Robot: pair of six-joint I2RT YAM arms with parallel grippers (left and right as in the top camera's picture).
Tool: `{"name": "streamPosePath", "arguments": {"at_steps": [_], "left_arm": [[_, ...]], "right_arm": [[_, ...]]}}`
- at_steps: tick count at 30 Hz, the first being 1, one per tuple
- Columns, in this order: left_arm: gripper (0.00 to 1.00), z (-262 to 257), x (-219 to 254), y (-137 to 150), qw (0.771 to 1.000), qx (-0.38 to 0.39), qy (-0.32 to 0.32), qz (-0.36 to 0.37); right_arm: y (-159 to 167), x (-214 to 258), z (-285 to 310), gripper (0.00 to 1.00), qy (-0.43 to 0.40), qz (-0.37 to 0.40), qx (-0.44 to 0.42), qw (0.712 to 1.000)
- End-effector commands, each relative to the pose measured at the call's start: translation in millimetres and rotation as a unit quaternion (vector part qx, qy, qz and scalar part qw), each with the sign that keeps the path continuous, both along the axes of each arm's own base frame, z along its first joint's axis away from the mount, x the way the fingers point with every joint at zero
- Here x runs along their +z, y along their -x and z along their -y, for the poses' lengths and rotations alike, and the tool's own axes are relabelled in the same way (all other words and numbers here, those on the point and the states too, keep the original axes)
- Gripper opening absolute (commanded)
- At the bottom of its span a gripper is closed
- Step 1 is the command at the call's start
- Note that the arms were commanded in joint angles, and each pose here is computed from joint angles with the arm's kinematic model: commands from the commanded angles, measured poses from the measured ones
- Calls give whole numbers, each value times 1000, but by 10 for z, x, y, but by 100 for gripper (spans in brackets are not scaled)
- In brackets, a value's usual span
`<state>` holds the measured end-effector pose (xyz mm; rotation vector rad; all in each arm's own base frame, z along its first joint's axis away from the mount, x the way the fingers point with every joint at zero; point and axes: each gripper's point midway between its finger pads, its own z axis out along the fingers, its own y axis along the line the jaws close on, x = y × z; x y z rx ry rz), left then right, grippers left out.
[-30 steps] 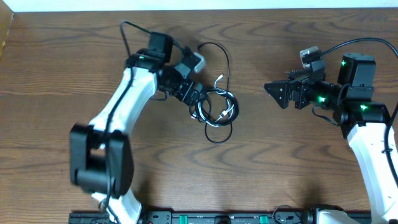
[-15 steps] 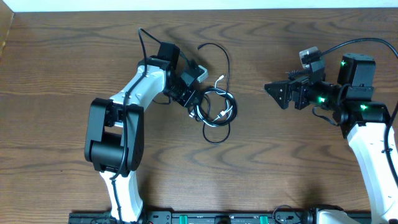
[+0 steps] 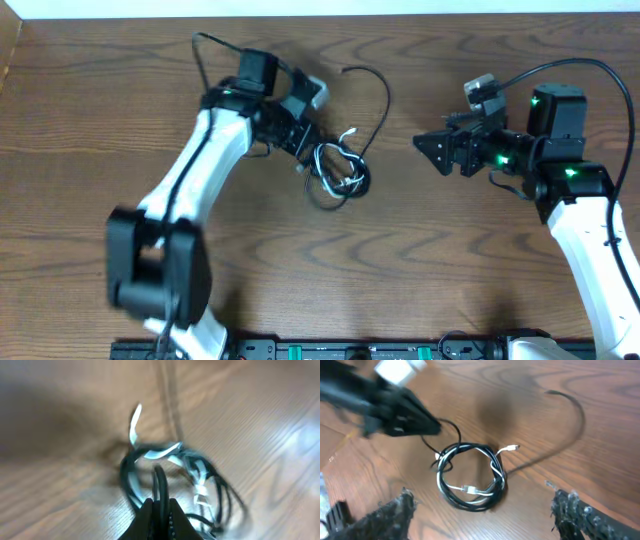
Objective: Untangle cables
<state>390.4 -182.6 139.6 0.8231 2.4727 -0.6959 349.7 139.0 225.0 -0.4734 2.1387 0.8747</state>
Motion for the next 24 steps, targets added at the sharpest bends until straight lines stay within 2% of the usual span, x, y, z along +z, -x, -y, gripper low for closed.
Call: {"name": "streamPosePath", "arguments": {"at_steps": [1, 5, 10, 17, 24], "left_arm": [[8, 45, 748, 70, 997, 33, 45, 55], [7, 68, 1080, 190, 994, 35, 62, 87], [7, 77, 1287, 171, 989, 67, 92, 94], [7, 322, 1643, 181, 976, 35, 191, 101], [7, 400, 1910, 120, 962, 43, 246, 108]], "right_arm": [[-65, 43, -103, 83, -18, -24, -33, 999], [-104, 86, -226, 79, -33, -34, -56, 997], [-81, 66, -373, 78, -31, -37, -47, 998], [-75, -54, -682, 79, -32, -41, -10, 999], [-154, -247, -787, 80, -28, -53, -1, 998]]}}
